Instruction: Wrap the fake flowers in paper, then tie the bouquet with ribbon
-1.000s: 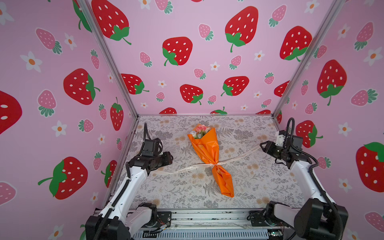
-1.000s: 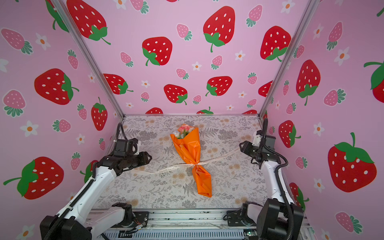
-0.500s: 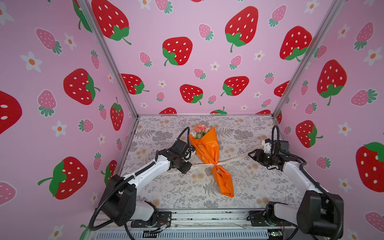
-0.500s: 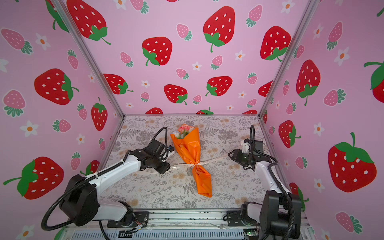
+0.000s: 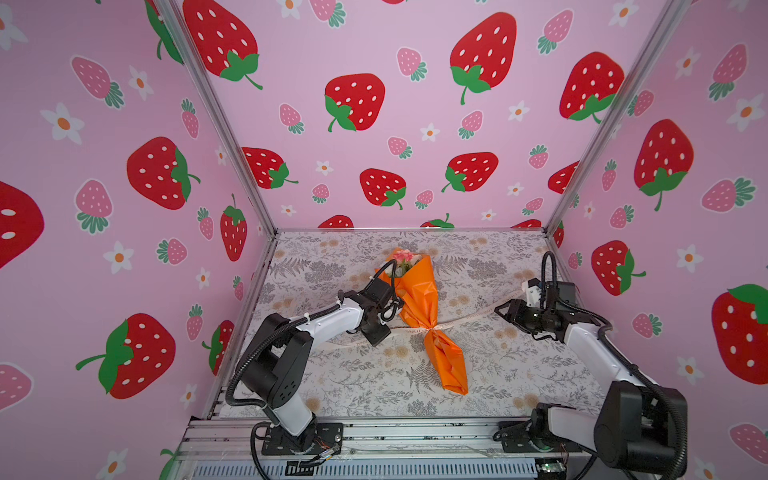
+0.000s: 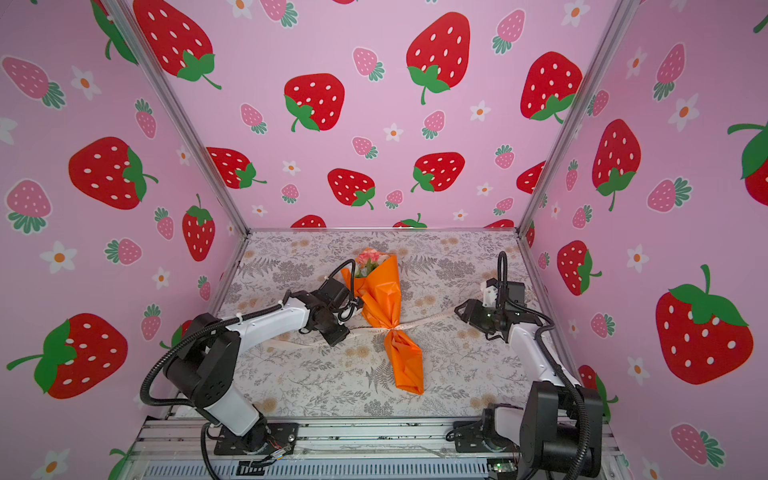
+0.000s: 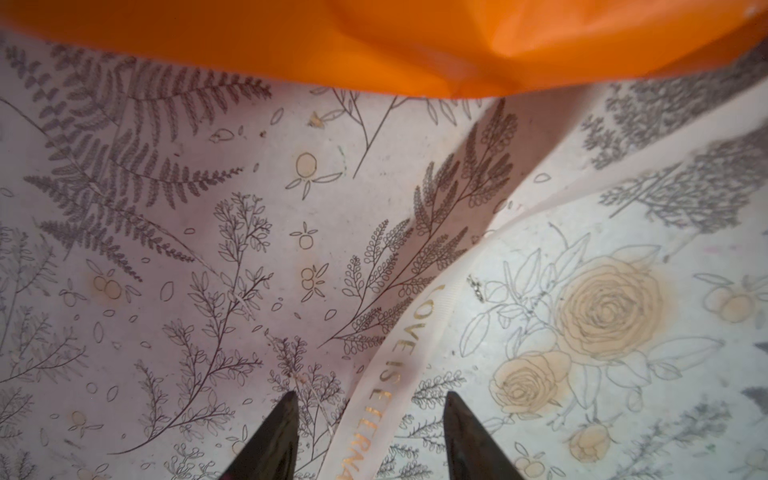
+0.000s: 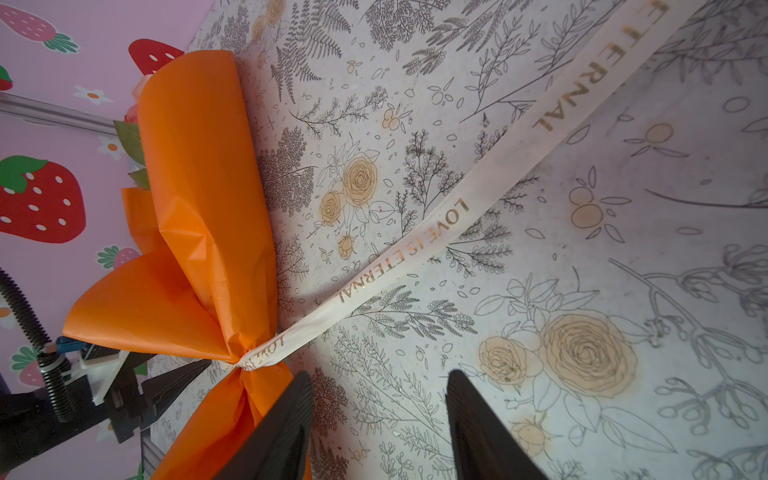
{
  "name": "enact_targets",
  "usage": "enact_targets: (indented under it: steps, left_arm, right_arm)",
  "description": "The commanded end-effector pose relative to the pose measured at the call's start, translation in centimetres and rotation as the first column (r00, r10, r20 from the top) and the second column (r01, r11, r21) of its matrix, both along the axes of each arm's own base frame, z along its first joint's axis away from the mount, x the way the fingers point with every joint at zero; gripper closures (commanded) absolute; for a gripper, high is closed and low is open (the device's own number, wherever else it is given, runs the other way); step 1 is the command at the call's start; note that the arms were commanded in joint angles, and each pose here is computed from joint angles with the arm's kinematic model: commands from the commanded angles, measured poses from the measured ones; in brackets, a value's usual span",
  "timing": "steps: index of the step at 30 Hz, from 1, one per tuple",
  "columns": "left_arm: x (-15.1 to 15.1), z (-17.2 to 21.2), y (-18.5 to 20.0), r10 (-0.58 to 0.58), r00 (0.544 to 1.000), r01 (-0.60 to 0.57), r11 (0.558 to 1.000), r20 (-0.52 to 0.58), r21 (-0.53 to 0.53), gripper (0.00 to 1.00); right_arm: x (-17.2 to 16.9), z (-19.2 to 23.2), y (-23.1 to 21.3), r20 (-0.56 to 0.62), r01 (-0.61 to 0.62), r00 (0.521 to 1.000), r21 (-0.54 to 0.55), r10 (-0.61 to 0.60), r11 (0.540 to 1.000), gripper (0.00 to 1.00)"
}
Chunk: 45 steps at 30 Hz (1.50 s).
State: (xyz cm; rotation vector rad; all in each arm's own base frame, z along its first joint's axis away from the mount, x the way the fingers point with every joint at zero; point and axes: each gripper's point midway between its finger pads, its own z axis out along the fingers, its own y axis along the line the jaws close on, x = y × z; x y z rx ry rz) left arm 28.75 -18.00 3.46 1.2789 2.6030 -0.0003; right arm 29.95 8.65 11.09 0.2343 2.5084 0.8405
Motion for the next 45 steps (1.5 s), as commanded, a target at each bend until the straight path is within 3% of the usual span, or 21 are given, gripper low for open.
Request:
enact_targets:
  steps: [1, 12, 18, 28, 31, 38, 45]
  left_arm:
    - [-0.3, -0.2, 0.3, -0.07, 0.997, 0.072, 0.996, -0.042, 0.053, 0.44]
    - [-1.3, -2.6, 1.7, -0.065, 0.986, 0.084, 0.989, -0.152, 0.122, 0.49]
    - [-2.3, -3.3, 1.8, -0.078, 0.975, 0.104, 0.988, -0.206, 0.117, 0.62]
    - [-2.0, -2.9, 2.0, -0.077, 0.985, 0.101, 0.983, -0.154, 0.155, 0.93]
    - [-1.8, -1.6, 1.0, -0.078, 0.99, 0.092, 0.988, -0.12, 0.121, 1.0]
    - [-0.8, 3.2, -2.2, -0.045, 0.999, 0.045, 0.999, 0.006, -0.031, 1.0]
    - [-1.8, 7.6, -5.4, -0.039, 0.998, 0.05, 0.968, 0.047, -0.245, 1.0]
  right_arm:
    - [-0.5, -0.4, -0.1, -0.005, -0.007, 1.0, -0.016, 0.006, 1.0, 0.45]
    - [-0.8, -1.1, -0.2, -0.02, -0.017, 1.0, -0.041, 0.016, 0.999, 0.45]
    - [-1.0, -1.4, -0.4, -0.028, -0.015, 1.0, -0.048, 0.014, 0.999, 0.45]
    - [-1.4, -1.3, -0.5, -0.02, -0.01, 1.0, -0.06, 0.009, 0.998, 0.45]
    - [-1.4, -1.2, -0.6, -0.017, -0.008, 1.0, -0.062, 0.007, 0.998, 0.45]
    - [-1.4, -0.5, -0.3, 0.001, -0.01, 1.0, -0.038, 0.01, 0.999, 0.45]
    - [-0.9, 3.4, 2.5, 0.168, -0.129, 0.978, 0.036, 0.121, 0.991, 0.46]
